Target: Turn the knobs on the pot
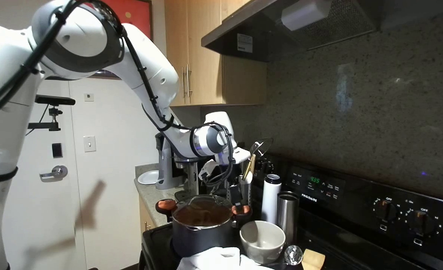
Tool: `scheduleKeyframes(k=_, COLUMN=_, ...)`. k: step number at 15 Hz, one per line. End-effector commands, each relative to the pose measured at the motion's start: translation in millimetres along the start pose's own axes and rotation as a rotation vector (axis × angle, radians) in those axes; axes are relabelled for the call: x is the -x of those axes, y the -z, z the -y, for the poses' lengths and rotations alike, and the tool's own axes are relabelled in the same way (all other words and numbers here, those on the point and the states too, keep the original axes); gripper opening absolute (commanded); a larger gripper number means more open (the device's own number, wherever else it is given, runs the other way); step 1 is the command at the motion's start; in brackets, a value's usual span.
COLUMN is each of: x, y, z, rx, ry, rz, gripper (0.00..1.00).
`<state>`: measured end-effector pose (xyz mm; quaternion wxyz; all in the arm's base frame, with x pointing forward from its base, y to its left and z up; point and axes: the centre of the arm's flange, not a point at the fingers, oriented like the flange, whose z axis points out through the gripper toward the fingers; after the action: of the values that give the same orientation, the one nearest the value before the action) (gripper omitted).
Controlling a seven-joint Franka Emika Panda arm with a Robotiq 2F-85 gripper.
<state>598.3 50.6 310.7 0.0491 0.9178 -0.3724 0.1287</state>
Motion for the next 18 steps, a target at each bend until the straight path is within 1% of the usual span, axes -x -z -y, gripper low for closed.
scheduleKeyframes(k=1, x=-7, y=2, z=10, rx=0.004, ry=-0.024, rz=-0.018, gripper=0.56)
scheduleKeyframes(k=8, x=-11, y=-1, z=1, rx=0.022, ry=-0.032, rz=-0.015, gripper=0.04)
scheduleKeyframes(k=9, x=-11, y=-1, z=1, rx=0.024, ry=-0.031, rz=-0.014, gripper=0.01)
scheduleKeyframes(k=11, x=-11, y=0, z=1, rx=0.028, ry=-0.023, rz=-0.013, gripper=0.05)
scheduleKeyframes(k=14, x=-11, y=5, z=1, rx=0.035, ry=0.002, rz=-0.012, gripper=0.05)
scheduleKeyframes(k=18, x=-9, y=10, z=4, rx=0.042, ry=0.094, rz=-0.008, gripper=0.05)
